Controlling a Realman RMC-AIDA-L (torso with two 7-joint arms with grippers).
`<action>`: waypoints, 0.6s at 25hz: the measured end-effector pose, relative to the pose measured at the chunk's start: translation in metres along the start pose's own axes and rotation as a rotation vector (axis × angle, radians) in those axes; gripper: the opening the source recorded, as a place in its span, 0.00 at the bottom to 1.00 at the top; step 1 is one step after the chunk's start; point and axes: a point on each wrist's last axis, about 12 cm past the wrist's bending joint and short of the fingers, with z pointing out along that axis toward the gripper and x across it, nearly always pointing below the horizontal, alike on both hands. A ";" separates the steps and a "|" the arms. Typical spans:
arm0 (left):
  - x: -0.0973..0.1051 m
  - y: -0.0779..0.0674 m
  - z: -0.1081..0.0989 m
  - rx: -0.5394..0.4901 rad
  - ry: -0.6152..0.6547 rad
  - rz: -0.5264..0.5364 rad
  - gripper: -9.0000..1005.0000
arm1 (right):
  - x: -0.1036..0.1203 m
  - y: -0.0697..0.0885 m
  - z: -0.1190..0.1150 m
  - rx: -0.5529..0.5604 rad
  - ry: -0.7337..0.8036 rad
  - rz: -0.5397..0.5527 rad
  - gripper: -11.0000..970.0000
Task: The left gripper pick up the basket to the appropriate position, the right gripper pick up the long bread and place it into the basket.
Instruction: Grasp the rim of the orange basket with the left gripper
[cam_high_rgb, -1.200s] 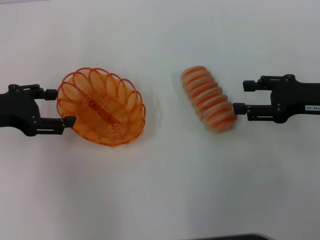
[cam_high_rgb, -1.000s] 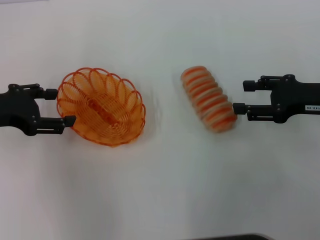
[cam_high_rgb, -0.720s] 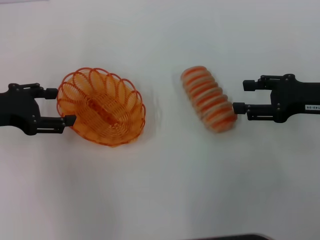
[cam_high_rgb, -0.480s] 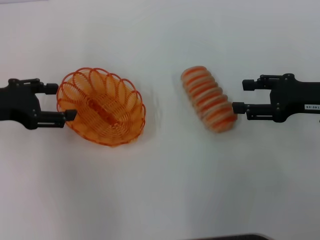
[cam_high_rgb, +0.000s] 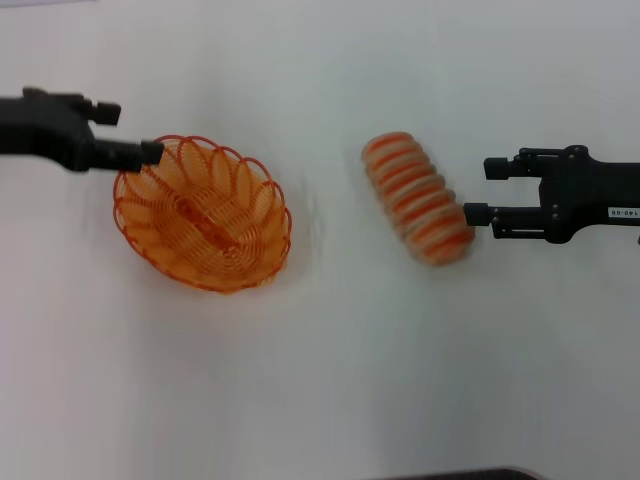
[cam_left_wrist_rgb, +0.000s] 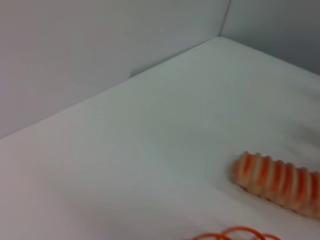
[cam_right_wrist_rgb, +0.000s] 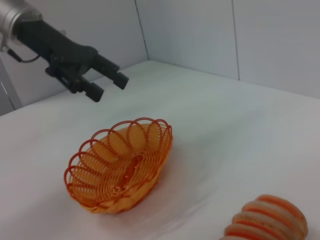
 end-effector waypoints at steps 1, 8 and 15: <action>-0.008 0.002 0.001 -0.009 0.014 -0.017 0.84 | -0.001 0.000 0.000 0.001 0.000 -0.002 0.77; -0.060 0.011 0.009 -0.091 0.095 -0.038 0.84 | -0.008 -0.006 0.003 0.008 0.009 -0.024 0.77; -0.106 0.003 0.027 -0.202 0.317 0.014 0.83 | -0.014 -0.009 0.009 -0.008 0.047 -0.049 0.77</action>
